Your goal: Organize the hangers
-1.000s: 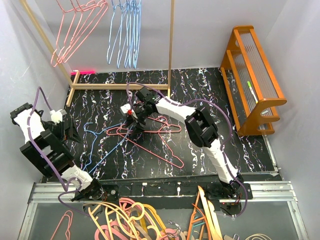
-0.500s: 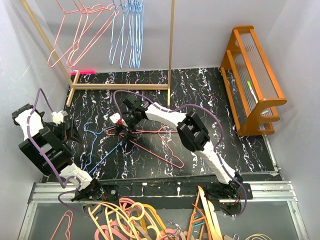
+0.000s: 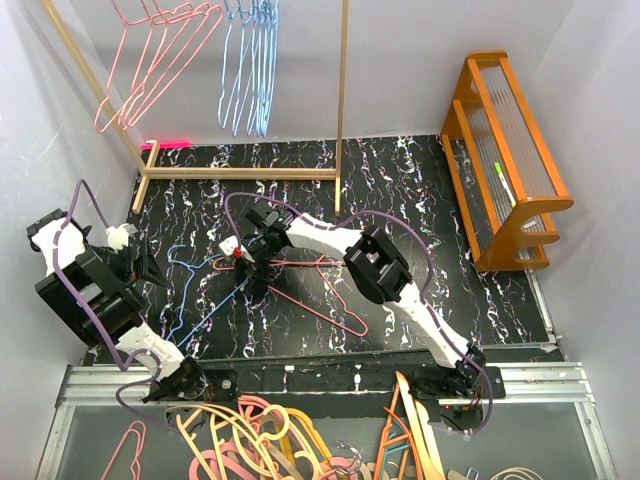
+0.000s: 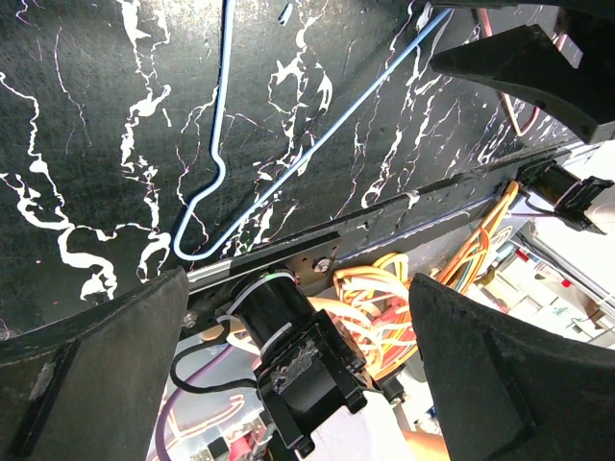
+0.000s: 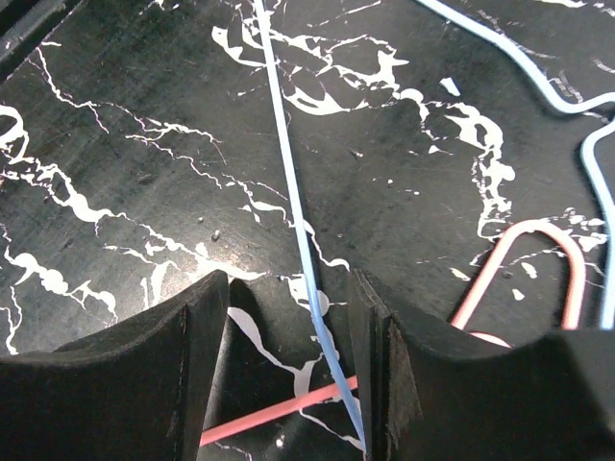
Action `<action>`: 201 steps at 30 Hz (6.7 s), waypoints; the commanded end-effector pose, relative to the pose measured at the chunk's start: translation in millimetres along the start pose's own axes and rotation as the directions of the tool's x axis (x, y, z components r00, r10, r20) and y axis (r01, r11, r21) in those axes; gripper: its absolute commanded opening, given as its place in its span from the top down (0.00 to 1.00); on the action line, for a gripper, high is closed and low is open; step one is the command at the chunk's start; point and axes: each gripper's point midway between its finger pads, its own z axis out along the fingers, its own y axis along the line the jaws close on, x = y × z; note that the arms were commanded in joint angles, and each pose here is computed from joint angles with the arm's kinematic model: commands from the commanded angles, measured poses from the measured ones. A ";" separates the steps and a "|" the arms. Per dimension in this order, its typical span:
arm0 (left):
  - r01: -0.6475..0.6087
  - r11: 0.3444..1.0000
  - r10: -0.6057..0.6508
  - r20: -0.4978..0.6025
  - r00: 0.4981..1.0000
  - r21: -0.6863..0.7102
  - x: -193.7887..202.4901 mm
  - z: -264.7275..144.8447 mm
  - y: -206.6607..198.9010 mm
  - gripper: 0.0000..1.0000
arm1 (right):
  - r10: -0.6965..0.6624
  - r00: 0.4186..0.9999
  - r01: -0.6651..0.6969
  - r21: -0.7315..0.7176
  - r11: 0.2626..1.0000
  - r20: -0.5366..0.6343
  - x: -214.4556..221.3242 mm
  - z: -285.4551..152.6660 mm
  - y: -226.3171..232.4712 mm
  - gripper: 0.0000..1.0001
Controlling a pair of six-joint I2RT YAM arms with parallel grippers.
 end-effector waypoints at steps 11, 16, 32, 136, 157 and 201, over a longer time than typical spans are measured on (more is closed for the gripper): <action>0.021 0.999 -0.021 -0.024 1.000 0.034 0.3 1.7 -1.4 0.03 | -0.031 0.998 0.031 0.000 1.000 -0.047 10.4 14.4 0.5 0.92; 0.018 0.999 -0.017 -0.028 0.999 0.046 -2.3 2.4 -0.3 0.03 | -0.119 0.991 0.121 0.033 0.992 -0.057 -3.4 0.1 -2.2 0.92; -0.083 0.976 0.093 -0.040 0.995 0.203 -44.6 26.5 -48.2 0.03 | -0.249 0.965 0.261 0.239 0.935 -0.077 -47.9 -84.1 -26.9 0.92; 0.032 0.855 0.450 0.772 0.448 -0.517 -207.7 -205.6 -239.4 1.00 | 0.090 0.993 -0.114 0.494 0.862 0.073 -79.3 -200.7 122.7 0.02; 0.122 0.922 0.332 0.913 0.236 -0.367 -251.3 -207.4 -305.7 1.00 | 0.189 0.982 -0.170 0.486 0.857 0.010 -52.7 -196.4 135.0 0.02; 0.189 0.877 0.407 0.893 0.193 -0.441 -286.5 -178.7 -314.3 1.00 | 0.254 0.966 -0.247 0.453 0.856 0.047 -37.9 -183.2 162.9 0.00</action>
